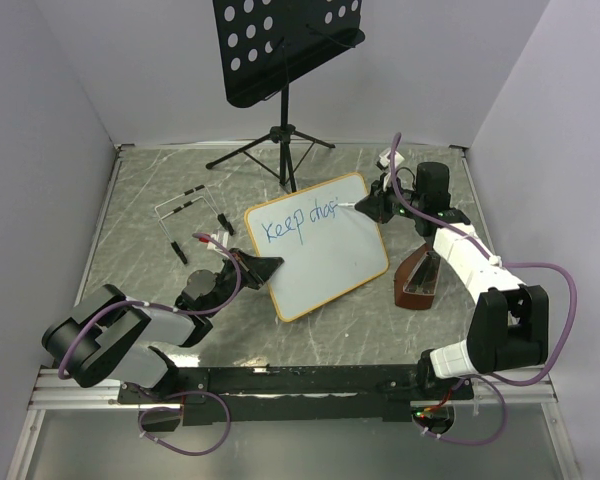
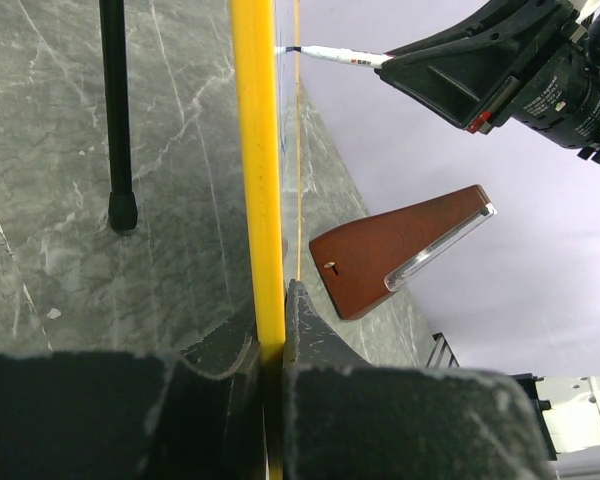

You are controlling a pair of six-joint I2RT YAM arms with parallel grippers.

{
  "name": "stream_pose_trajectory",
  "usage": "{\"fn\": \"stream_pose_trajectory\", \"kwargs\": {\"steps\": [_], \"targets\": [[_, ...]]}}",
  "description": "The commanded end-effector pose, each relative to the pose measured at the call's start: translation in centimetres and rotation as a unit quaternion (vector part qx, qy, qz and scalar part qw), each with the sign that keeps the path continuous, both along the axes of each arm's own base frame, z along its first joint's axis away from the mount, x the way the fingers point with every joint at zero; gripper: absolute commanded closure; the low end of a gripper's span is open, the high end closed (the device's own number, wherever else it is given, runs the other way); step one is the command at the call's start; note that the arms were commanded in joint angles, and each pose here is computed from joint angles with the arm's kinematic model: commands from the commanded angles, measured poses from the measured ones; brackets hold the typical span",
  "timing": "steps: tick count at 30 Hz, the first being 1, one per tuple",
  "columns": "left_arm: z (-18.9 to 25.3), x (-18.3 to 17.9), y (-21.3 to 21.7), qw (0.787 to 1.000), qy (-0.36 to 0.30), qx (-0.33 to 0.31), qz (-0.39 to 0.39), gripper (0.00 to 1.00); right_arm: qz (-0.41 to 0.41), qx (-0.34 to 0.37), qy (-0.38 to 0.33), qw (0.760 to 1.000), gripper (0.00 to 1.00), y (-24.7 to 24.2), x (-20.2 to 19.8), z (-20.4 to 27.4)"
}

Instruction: Write a sentence on the whiteboard

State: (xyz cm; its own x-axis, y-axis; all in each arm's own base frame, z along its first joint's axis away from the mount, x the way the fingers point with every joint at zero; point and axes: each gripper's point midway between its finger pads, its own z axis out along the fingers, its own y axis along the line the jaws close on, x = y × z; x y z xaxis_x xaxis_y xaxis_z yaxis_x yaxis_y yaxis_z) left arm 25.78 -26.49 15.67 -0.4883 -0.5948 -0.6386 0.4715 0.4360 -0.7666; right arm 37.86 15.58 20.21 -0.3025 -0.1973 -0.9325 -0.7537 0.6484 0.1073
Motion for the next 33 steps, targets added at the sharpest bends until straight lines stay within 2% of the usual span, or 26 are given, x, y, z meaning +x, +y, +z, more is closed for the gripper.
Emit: {"fn": "stream_pose_trajectory", "kwargs": {"steps": [1, 20, 33], "targets": [[0.8, -0.3, -0.5, 0.998, -0.049, 0.022, -0.018, 0.99, 0.015, -0.011, -0.014, 1.0, 1.0, 0.1, -0.4, 0.7], [0.8, -0.4, -0.4, 0.998, -0.05, 0.02, -0.018, 0.99, 0.032, -0.019, -0.003, 0.999, 1.0, 0.1, -2.5, 0.0], [0.8, -0.5, -0.5, 0.998, -0.049, 0.018, -0.021, 0.99, 0.0, -0.019, -0.017, 1.0, 1.0, -0.3, 0.4, 1.2]]}}
